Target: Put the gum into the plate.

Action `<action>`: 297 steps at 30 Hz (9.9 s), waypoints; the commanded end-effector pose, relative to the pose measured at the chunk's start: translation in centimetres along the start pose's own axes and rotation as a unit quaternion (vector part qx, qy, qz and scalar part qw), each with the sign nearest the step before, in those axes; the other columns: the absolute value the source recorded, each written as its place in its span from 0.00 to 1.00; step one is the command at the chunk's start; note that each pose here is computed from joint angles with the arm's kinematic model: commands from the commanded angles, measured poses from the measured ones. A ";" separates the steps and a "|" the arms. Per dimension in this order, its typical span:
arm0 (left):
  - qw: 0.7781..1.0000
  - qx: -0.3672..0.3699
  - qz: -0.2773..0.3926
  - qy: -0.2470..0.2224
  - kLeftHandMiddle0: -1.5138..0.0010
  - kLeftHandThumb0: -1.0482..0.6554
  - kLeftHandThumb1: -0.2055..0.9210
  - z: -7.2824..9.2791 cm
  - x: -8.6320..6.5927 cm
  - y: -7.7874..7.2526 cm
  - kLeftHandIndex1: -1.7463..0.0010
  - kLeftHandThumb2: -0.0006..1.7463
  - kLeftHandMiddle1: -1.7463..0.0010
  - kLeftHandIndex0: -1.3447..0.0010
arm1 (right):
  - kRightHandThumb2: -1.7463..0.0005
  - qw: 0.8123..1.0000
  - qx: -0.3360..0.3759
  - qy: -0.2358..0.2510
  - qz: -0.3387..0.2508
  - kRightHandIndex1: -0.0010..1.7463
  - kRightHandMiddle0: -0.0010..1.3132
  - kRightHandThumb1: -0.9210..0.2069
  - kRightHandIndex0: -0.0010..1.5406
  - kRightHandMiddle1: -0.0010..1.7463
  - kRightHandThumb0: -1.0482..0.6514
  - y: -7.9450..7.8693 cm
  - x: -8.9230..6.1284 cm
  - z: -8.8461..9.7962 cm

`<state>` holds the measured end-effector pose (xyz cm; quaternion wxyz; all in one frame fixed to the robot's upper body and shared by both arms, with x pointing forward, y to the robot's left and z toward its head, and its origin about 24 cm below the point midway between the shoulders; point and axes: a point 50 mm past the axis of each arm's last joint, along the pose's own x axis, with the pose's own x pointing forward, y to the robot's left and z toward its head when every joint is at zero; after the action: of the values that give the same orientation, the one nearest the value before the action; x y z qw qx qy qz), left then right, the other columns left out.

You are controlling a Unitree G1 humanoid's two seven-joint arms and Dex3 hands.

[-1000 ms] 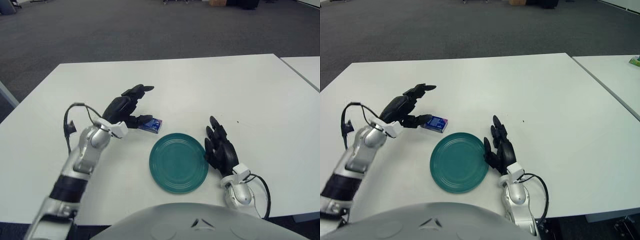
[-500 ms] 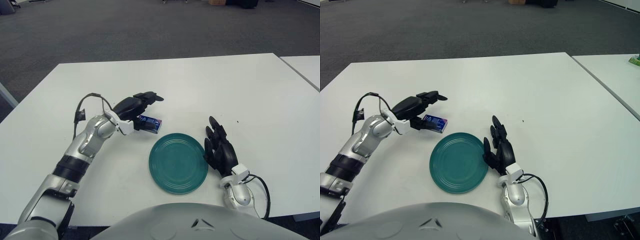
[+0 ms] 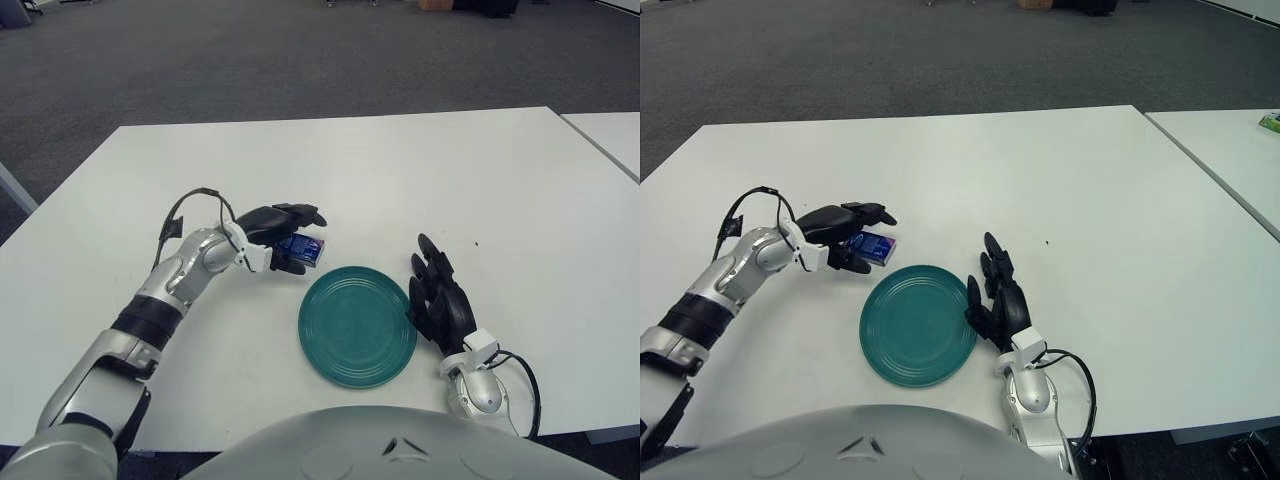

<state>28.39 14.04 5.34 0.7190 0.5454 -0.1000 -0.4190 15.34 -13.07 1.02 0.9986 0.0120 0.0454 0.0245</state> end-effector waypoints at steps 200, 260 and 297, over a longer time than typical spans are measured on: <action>0.982 -0.028 -0.088 -0.167 1.00 0.00 1.00 10.4 -1.6 -3.3 1.00 0.11 1.00 1.00 | 0.48 0.999 -0.042 0.027 -0.022 0.01 0.00 0.00 0.06 0.12 0.18 0.1 -0.3 0.6; 0.659 -0.633 0.380 0.142 0.90 0.00 1.00 6.0 -8.8 -10.4 0.69 0.59 1.00 1.00 | 0.52 0.997 0.043 0.028 -0.051 0.00 0.00 0.00 0.13 0.26 0.10 0.2 -1.2 0.1; 0.646 -0.655 0.375 0.115 0.84 0.00 1.00 7.0 -7.1 -12.3 0.68 0.60 0.98 1.00 | 0.50 0.998 0.025 0.043 -0.033 0.00 0.00 0.00 0.13 0.27 0.09 -0.5 -1.7 -0.1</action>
<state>14.07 13.76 0.66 0.9926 -0.1056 0.0597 -0.0020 15.12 -12.87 1.93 0.9973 0.0505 0.0534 -0.0043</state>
